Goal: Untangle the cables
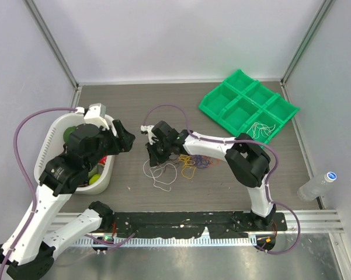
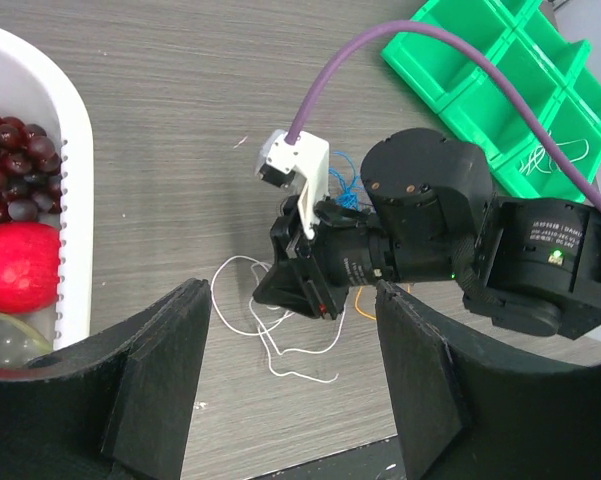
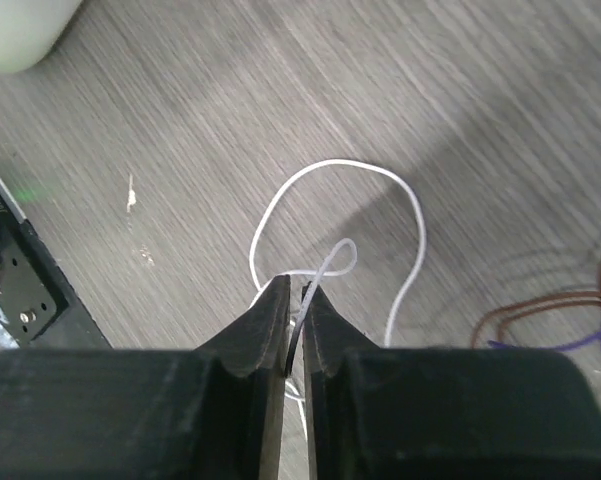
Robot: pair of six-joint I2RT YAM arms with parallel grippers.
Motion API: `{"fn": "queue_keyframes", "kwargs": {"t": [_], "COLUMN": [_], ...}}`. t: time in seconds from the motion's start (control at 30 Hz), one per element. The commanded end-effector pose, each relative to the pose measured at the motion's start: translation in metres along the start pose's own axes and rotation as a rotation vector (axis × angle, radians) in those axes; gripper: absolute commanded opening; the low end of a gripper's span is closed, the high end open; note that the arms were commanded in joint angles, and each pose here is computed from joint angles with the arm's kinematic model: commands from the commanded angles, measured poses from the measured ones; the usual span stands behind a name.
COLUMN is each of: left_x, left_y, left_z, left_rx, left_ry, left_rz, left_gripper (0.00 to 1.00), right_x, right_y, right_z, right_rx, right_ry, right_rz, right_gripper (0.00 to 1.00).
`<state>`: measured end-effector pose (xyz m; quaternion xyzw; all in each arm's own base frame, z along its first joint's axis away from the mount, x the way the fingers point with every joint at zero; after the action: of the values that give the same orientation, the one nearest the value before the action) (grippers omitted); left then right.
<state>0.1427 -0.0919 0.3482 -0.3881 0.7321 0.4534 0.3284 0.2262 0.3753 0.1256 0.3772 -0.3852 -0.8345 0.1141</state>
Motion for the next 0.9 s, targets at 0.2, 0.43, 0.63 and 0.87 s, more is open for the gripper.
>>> {"fn": "queue_keyframes", "kwargs": {"t": [0.2, 0.43, 0.63, 0.87], "left_x": [-0.01, -0.008, -0.007, -0.009], "left_y": [0.008, 0.005, 0.006, 0.017], "left_z": [-0.004, -0.004, -0.005, -0.002], "left_rx": [0.022, 0.025, 0.034, 0.048], "left_ry": [0.002, 0.003, -0.004, -0.004], "left_rz": [-0.042, -0.022, -0.017, -0.051], "left_gripper": [0.71, 0.71, 0.71, 0.71], "right_x": [-0.006, -0.022, -0.028, -0.045], "right_y": [0.048, 0.07, 0.054, 0.015], "right_z": [0.009, 0.02, 0.01, -0.003], "right_rx": [-0.021, -0.026, -0.041, -0.157], "right_ry": [0.113, 0.165, 0.343, 0.372], "right_rz": [-0.006, -0.051, -0.055, -0.078], "right_gripper": [0.31, 0.56, 0.73, 0.73]}}
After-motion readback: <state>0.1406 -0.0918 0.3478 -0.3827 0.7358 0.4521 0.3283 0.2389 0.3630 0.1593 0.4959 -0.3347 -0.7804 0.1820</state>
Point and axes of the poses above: each gripper's point midway between its finger pads, its own y axis back along the fingers, its own z axis along the line the jaws close on, x = y × z, the point moved 9 cm from there along y, back along the fingers
